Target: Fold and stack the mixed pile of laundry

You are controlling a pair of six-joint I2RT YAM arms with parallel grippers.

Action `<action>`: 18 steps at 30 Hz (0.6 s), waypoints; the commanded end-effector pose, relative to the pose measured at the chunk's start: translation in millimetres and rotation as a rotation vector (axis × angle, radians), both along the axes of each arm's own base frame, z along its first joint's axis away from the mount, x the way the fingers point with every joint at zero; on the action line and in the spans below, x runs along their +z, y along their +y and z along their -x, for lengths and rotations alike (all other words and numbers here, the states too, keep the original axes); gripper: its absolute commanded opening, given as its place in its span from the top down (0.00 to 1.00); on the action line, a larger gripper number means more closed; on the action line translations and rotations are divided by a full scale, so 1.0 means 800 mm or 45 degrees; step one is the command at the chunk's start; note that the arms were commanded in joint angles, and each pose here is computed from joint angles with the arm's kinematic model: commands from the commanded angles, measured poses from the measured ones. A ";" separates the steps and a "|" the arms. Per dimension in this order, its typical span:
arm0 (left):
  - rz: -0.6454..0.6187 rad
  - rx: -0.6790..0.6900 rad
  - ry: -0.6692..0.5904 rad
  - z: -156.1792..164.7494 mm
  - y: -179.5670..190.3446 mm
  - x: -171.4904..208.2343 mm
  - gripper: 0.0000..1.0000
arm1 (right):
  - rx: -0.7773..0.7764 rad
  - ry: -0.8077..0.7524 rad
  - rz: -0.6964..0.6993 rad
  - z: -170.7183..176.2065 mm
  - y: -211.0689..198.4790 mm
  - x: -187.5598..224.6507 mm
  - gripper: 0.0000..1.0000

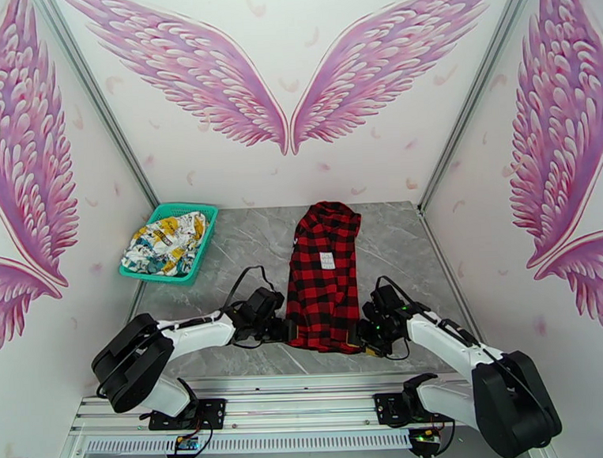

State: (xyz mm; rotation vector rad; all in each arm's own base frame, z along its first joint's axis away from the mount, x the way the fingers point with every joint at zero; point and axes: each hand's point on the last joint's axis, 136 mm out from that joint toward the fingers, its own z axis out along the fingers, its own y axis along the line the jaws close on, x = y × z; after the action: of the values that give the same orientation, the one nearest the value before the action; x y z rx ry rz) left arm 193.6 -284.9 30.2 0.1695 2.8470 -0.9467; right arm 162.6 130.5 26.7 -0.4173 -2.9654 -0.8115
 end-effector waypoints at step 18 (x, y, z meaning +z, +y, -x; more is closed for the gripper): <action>-0.011 0.012 -0.101 0.003 -0.014 0.028 1.00 | -0.054 -0.104 0.025 0.009 -0.008 0.029 0.98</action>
State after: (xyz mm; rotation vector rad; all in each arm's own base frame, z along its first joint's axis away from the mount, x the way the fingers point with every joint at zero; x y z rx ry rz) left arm 189.6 -290.8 34.9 0.1731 2.8148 -0.8995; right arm 165.2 130.4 47.1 -0.4230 -3.0579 -0.8824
